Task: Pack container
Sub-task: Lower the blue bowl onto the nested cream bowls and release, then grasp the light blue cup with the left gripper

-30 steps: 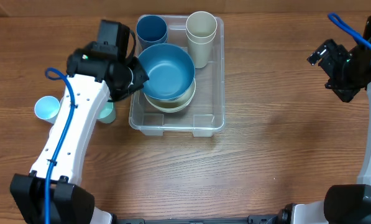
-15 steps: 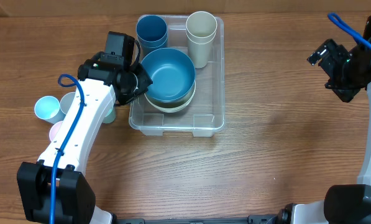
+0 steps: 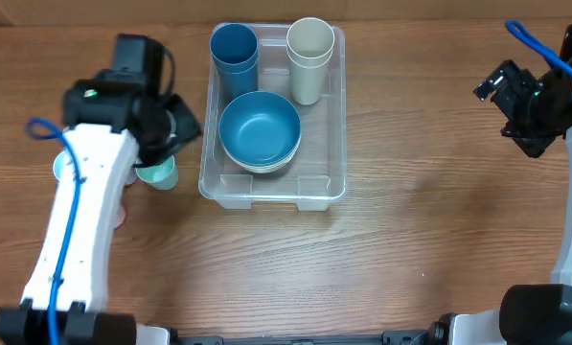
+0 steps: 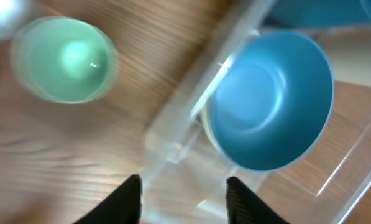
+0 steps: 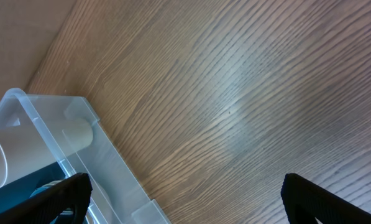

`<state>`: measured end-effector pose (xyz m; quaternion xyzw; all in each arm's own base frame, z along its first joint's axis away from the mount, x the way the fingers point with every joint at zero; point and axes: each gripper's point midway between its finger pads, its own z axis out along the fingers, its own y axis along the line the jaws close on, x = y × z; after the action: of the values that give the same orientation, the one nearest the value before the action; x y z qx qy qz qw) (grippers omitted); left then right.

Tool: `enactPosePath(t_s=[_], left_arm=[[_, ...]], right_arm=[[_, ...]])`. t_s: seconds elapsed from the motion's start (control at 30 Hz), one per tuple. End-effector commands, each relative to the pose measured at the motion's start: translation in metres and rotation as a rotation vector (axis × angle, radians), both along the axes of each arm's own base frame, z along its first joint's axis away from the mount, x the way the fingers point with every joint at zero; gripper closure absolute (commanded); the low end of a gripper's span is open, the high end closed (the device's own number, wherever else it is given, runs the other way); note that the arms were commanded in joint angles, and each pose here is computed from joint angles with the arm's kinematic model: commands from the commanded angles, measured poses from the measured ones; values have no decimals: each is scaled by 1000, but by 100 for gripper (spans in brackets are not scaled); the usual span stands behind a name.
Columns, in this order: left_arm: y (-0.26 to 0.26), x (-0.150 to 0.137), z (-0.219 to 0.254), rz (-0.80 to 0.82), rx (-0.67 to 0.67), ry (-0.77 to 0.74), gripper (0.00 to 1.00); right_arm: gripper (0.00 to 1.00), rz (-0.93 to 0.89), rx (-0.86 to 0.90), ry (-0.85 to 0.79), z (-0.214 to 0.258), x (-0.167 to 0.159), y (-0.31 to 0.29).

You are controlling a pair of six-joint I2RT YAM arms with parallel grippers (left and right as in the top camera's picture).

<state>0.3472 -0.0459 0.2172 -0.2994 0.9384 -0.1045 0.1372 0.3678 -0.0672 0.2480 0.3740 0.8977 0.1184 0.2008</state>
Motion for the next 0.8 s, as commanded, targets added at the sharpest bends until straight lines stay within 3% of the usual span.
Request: enactPosePath(t_s=[0.0, 0.17, 0.3, 0.53, 0.67, 0.77], left_arm=[[55, -25, 29, 83, 158, -28, 46], [131, -77, 31, 276, 238, 102, 36], [181, -95, 28, 425, 181, 108, 31], [236, -96, 14, 566, 109, 63, 29], [248, -78, -27, 553, 55, 152, 39], [257, -59, -53, 545, 14, 164, 41]], right_arm=[[0, -1, -11, -46, 15, 3, -1], [0, -1, -10, -42, 15, 2, -1], [0, -1, -8, -36, 14, 1, -1], [0, -1, -8, -36, 14, 1, -1], [0, -1, -9, -36, 14, 1, -1], [0, -1, -9, -36, 14, 1, -1]])
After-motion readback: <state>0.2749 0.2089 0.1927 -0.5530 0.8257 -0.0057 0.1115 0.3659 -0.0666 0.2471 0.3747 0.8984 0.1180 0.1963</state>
